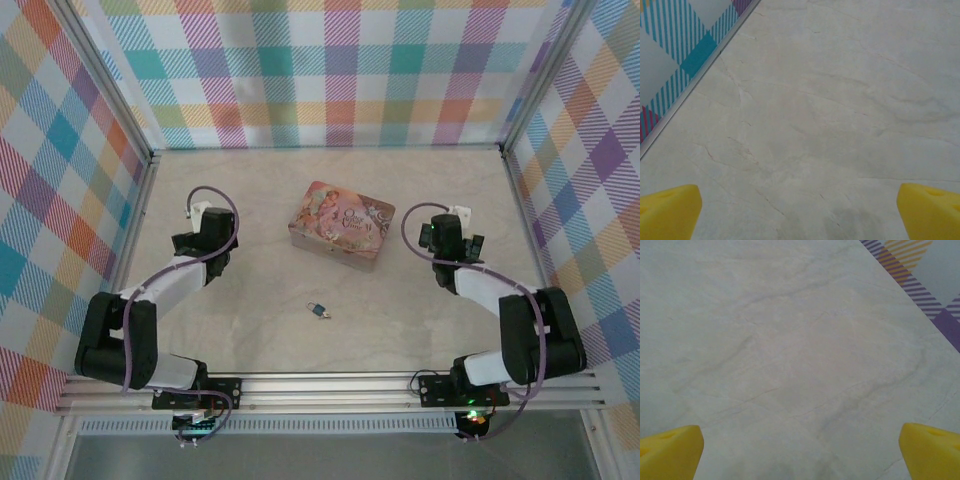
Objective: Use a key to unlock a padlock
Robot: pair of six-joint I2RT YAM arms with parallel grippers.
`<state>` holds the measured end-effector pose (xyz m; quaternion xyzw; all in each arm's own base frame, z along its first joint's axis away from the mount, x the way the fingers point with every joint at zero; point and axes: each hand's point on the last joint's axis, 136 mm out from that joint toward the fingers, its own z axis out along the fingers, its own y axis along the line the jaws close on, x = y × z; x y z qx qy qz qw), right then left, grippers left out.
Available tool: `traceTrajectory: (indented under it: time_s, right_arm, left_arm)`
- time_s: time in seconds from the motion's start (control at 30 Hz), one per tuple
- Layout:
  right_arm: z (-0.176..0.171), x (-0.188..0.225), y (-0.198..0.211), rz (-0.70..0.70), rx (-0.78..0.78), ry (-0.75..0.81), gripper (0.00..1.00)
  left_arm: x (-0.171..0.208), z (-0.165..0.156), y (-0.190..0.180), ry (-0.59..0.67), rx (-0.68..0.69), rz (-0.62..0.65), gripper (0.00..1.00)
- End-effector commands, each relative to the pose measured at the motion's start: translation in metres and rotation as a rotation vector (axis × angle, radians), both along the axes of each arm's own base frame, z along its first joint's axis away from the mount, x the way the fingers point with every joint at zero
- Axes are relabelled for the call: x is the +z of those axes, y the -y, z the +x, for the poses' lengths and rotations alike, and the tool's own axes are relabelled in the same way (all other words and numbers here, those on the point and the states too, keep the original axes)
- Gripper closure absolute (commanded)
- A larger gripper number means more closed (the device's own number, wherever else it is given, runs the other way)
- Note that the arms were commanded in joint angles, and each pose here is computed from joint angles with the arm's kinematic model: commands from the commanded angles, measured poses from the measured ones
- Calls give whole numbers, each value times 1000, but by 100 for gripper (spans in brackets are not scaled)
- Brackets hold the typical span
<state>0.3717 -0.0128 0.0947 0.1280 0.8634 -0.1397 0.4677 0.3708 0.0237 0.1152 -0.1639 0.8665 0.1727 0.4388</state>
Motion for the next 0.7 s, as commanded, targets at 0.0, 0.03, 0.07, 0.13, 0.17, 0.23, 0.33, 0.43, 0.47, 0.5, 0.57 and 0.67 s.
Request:
traceTrajectory:
  time_s: [0.0,0.03,0.07,0.13,0.17,0.23,0.33,0.43,0.47,0.5,0.57,0.67]
  right_arm:
    - [15,17,11,-58,-26,121,0]
    - [17,20,12,-67,-21,147,0]
    - [20,26,13,-62,-7,211,0]
    - [22,13,15,0,37,198,0]
    - [24,12,12,28,63,182,0]
    - [28,8,1,67,158,179,0]
    - [31,5,-17,116,306,183,0]
    - [26,-3,-22,121,350,231,0]
    - [24,2,-16,111,312,269,0]
    - [23,-3,-12,133,288,221,0]
    - [24,0,-12,121,291,247,0]
    - [24,-1,-15,120,307,235,0]
  left_arm:
    - [9,19,-5,139,-28,12,0]
    - [7,19,-7,148,-21,32,0]
    - [4,20,-9,168,-20,36,0]
    - [-7,18,-7,236,-54,5,0]
    - [-12,17,-8,265,-65,4,0]
    - [-17,20,-1,228,-106,-15,0]
    - [-27,23,19,243,-260,-72,0]
    - [-34,18,9,251,-234,-113,0]
    - [-32,21,11,275,-241,-89,0]
    - [-32,21,12,260,-244,-94,0]
    - [-31,22,13,265,-247,-84,0]
    - [-33,21,14,252,-244,-81,0]
